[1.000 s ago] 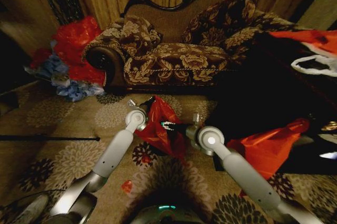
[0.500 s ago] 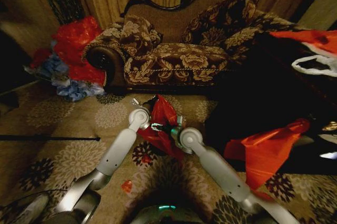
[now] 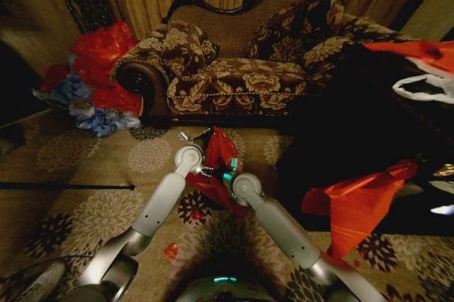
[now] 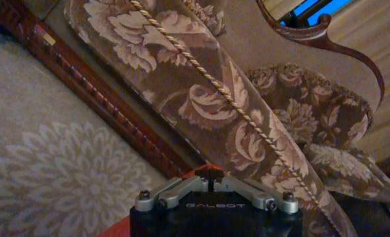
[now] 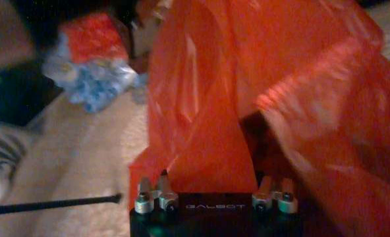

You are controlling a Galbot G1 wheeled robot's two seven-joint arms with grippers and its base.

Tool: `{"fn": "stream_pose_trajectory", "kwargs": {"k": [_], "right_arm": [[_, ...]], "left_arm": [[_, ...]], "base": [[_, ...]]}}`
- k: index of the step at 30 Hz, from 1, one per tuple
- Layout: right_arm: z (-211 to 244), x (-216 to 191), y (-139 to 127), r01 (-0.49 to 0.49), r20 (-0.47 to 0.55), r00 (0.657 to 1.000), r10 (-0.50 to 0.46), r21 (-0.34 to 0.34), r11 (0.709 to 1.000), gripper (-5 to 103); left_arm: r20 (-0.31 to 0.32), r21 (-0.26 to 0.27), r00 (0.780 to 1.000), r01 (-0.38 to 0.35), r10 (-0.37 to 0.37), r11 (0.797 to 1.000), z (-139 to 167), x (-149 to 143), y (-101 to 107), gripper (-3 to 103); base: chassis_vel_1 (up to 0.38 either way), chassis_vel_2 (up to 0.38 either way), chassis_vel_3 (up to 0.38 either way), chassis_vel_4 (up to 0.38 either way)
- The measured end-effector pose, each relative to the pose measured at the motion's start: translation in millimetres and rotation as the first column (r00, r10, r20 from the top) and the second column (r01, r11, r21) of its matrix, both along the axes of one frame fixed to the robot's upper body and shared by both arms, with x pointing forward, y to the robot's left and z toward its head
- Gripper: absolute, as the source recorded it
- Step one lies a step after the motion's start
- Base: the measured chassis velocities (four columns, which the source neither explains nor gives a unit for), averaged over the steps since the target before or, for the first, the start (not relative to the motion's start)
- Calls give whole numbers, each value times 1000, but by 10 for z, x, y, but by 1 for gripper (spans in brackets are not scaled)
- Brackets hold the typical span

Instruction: Place a garbage bag over the trash bin.

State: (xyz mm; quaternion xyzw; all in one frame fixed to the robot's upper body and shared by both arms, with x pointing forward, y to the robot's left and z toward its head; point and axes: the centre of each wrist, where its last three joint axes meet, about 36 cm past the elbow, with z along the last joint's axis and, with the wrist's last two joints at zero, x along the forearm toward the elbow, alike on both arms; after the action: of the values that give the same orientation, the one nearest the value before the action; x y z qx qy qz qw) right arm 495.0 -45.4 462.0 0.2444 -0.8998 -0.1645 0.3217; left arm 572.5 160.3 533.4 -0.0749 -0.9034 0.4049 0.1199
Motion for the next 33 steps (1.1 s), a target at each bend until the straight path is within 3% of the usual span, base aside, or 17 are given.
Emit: {"fn": "stream_pose_trajectory", "kwargs": {"k": [4, 6, 13, 15, 18, 21, 33], "right_arm": [[-43, -25, 41, 57, 28, 998, -55, -74, 996, 43], [-55, -31, 37, 69, 44, 997, -65, -97, 993, 43], [-150, -22, -143, 117, 106, 990, -93, -252, 961, 10], [-177, -3, -183, 118, 110, 990, -91, -272, 955, 10], [-269, 64, -211, 112, 121, 990, -78, -309, 944, 1], [-307, 109, -156, 104, 117, 991, -70, -314, 944, 1], [-648, 457, 301, 54, 80, 996, -26, -369, 928, 0]], "left_arm": [[6, -5, 1000, 2, -2, 1000, 20, -21, -27, 0], [5, -6, 1000, 2, -2, 1000, 16, -31, -30, 0], [-4, -4, 1000, -6, 6, 1000, -36, -109, -20, 0], [-7, -4, 1000, -7, 7, 1000, -51, -124, -20, 0], [-13, -1, 1000, -13, 13, 1000, -96, -152, -13, 0], [-19, 3, 1000, -21, 21, 1000, -143, -167, -8, 0], [-48, 15, 996, -80, 80, 997, -346, -284, 173, 0]], "base": [[0, 0, 0, 0], [0, 0, 0, 0], [0, 0, 0, 0], [0, 0, 0, 0], [0, 0, 0, 0], [0, 0, 0, 0], [0, 0, 0, 0]]}}
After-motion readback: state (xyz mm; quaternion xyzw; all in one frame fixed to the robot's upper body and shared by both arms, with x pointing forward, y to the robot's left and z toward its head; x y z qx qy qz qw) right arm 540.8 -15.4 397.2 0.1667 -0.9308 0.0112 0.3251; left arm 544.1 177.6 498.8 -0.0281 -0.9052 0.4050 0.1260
